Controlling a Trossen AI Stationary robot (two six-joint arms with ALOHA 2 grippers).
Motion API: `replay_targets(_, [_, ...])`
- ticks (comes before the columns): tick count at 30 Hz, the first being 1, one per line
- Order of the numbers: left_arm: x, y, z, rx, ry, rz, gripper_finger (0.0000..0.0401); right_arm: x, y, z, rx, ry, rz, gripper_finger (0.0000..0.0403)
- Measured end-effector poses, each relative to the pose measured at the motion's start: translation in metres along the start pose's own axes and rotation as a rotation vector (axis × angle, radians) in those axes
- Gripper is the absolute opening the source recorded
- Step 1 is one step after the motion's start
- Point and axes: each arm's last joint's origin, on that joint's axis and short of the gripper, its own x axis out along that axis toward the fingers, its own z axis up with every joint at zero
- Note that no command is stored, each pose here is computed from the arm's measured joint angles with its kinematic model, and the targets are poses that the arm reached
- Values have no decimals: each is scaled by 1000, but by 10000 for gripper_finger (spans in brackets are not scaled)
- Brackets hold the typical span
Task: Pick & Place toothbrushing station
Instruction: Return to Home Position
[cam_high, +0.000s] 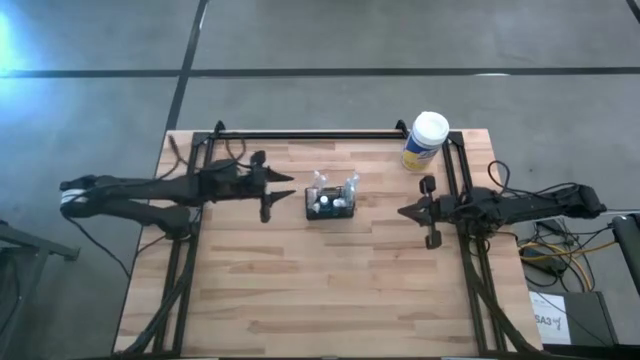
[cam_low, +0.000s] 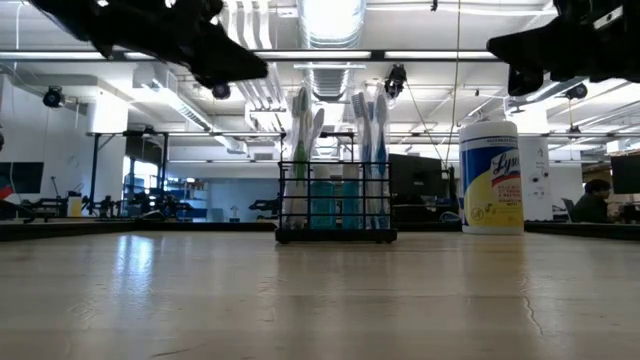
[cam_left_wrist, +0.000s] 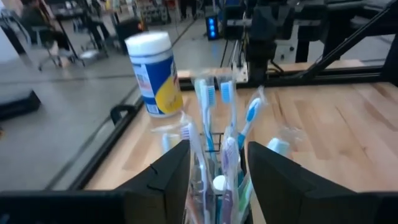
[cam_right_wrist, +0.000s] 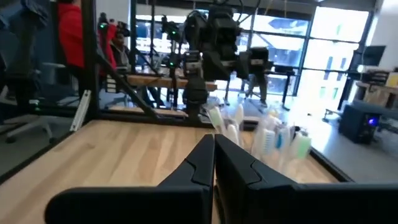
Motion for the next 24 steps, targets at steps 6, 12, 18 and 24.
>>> replay_targets(6, [-38, -1, -16, 14, -62, 9, 127, -2, -8, 1, 40, -16, 16, 8])
replay_targets(12, [-63, -4, -39, 6, -170, 21, 12, -6, -17, 4, 52, -43, -58, 8])
replay_targets(18, [-85, -7, -60, 2, -256, 11, 4, -13, -18, 4, 65, -44, -67, 8])
replay_targets(24, [-96, -9, -78, 6, -307, 13, 3, -22, -17, 0, 85, -80, -67, 8])
